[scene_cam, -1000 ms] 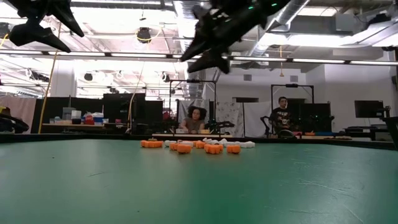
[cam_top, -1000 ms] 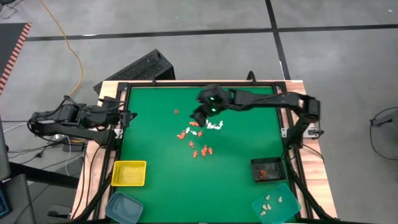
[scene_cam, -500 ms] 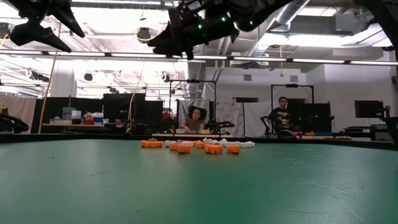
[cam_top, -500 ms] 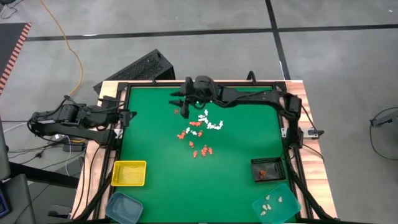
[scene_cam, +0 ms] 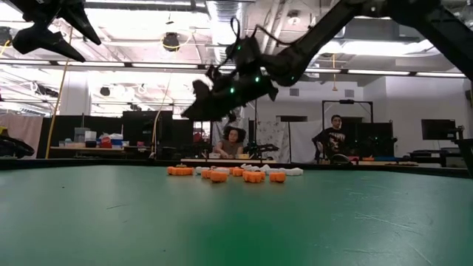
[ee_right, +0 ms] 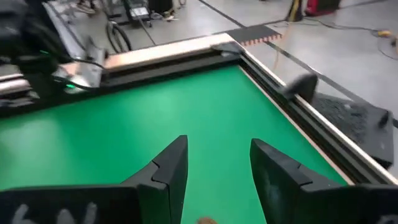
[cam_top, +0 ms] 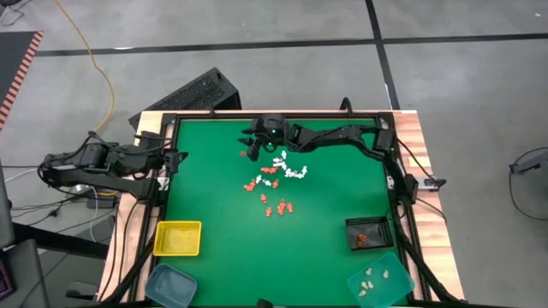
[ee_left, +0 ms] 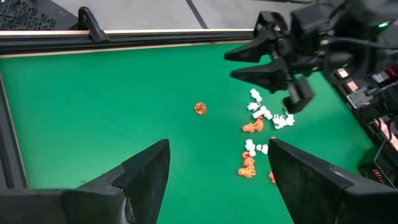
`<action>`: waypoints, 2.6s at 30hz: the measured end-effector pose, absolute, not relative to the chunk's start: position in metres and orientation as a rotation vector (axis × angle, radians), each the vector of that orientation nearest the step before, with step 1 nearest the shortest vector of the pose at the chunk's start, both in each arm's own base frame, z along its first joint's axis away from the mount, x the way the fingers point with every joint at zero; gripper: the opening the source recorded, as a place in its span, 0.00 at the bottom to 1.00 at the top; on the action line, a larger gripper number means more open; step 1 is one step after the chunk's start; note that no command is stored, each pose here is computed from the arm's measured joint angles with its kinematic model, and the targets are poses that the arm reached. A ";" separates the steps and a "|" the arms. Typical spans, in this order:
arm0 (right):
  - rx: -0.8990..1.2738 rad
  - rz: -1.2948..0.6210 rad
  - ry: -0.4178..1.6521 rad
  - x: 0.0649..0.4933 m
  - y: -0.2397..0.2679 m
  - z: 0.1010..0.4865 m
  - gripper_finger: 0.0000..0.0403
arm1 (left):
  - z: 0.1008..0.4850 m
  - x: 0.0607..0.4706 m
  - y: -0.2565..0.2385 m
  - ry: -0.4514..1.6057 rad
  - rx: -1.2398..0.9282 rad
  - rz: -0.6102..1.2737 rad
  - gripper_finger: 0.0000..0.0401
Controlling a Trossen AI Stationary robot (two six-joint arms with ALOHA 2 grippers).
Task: Sort Halloween decoration
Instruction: Put the orange pumpkin toy into the black bin
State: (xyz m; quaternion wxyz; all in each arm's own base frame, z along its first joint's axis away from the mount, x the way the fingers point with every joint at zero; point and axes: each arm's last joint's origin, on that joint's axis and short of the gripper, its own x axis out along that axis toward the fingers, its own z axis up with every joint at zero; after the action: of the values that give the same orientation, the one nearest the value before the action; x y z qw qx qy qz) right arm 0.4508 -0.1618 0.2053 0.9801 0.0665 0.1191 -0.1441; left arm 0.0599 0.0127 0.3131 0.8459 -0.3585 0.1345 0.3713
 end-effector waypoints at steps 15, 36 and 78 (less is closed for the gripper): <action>0.112 -0.314 0.426 0.459 -0.143 0.165 0.47 | 0.313 0.060 0.013 0.279 -0.766 0.786 0.65; 0.018 -0.374 0.489 0.473 -0.133 0.169 0.65 | 0.313 0.060 0.013 0.272 -0.779 0.791 0.65; 0.099 -0.387 0.609 0.496 -0.148 0.139 0.64 | 0.313 0.060 0.013 0.257 -0.778 0.811 0.65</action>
State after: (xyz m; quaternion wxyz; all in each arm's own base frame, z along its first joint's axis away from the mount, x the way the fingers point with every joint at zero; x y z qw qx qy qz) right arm 0.4959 -0.1476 0.1395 0.9344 0.0485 0.2978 -0.1892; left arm 0.0597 0.0134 0.3131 0.8383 -0.3680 0.1215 0.3834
